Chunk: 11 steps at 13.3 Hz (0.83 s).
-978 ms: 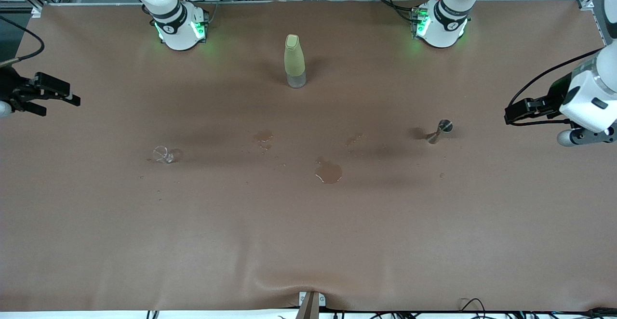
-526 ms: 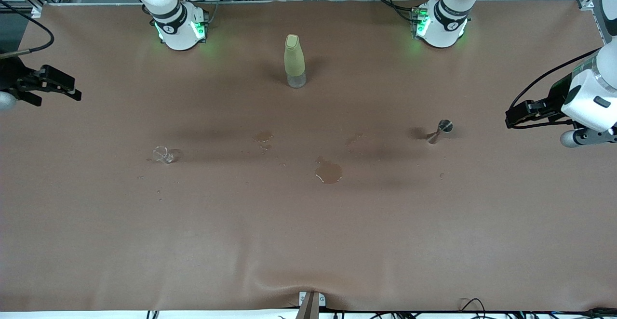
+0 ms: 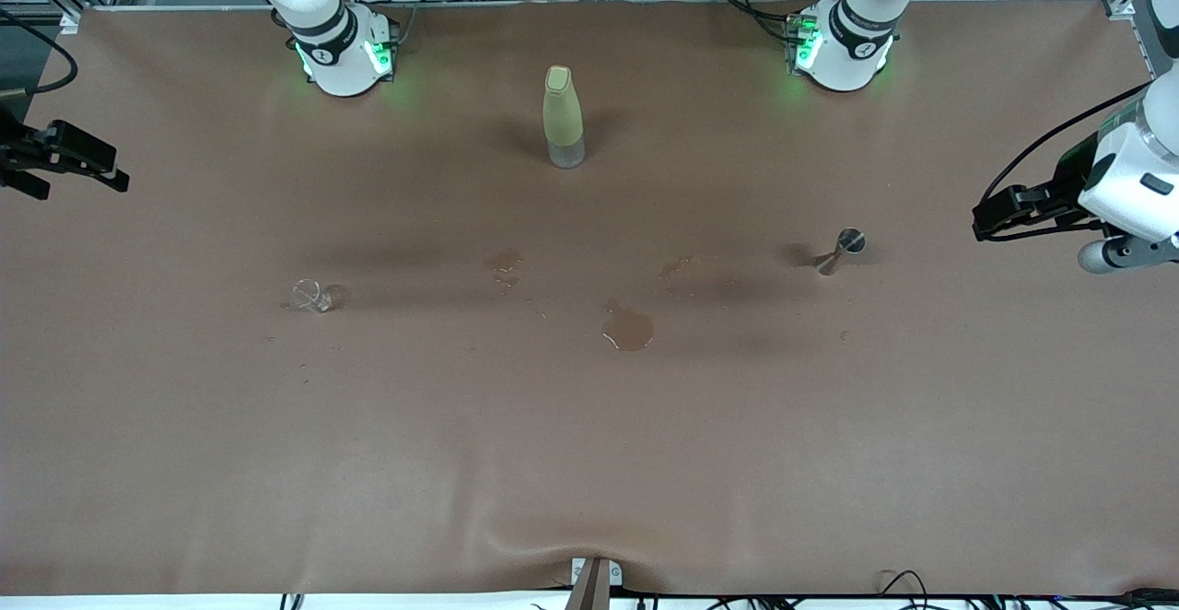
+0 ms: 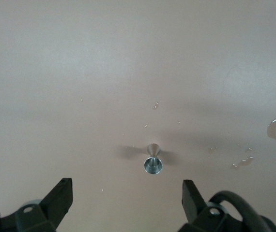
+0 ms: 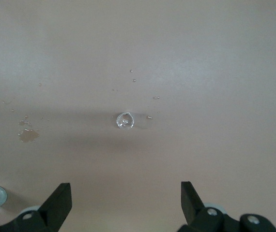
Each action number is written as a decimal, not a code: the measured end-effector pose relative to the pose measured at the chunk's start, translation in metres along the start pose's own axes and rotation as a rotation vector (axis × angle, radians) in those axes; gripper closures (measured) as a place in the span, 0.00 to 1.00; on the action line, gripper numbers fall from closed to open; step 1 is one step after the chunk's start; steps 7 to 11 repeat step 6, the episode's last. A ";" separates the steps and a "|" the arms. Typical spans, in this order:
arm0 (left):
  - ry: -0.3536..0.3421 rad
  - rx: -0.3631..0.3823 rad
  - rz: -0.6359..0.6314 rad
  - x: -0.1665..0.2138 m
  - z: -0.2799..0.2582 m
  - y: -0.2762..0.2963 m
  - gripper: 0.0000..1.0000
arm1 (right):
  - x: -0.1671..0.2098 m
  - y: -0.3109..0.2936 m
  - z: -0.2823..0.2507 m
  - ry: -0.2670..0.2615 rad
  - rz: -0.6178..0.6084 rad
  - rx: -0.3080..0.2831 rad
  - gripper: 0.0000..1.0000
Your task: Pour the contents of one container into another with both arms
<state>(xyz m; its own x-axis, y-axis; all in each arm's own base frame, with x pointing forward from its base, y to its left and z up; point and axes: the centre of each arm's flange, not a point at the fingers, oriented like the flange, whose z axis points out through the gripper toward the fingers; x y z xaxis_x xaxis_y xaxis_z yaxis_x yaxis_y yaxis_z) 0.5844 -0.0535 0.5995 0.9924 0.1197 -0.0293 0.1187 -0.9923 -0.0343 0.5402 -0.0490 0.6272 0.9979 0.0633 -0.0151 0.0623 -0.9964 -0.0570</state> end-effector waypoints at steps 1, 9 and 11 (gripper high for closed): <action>-0.001 -0.006 0.011 0.000 0.000 -0.003 0.00 | 0.000 0.002 0.000 0.001 0.003 0.000 0.00; 0.011 -0.045 0.015 -0.003 -0.008 -0.004 0.00 | -0.001 0.008 -0.001 0.002 0.016 0.000 0.00; 0.011 -0.045 0.015 -0.003 -0.008 -0.004 0.00 | -0.001 0.008 -0.001 0.002 0.016 0.000 0.00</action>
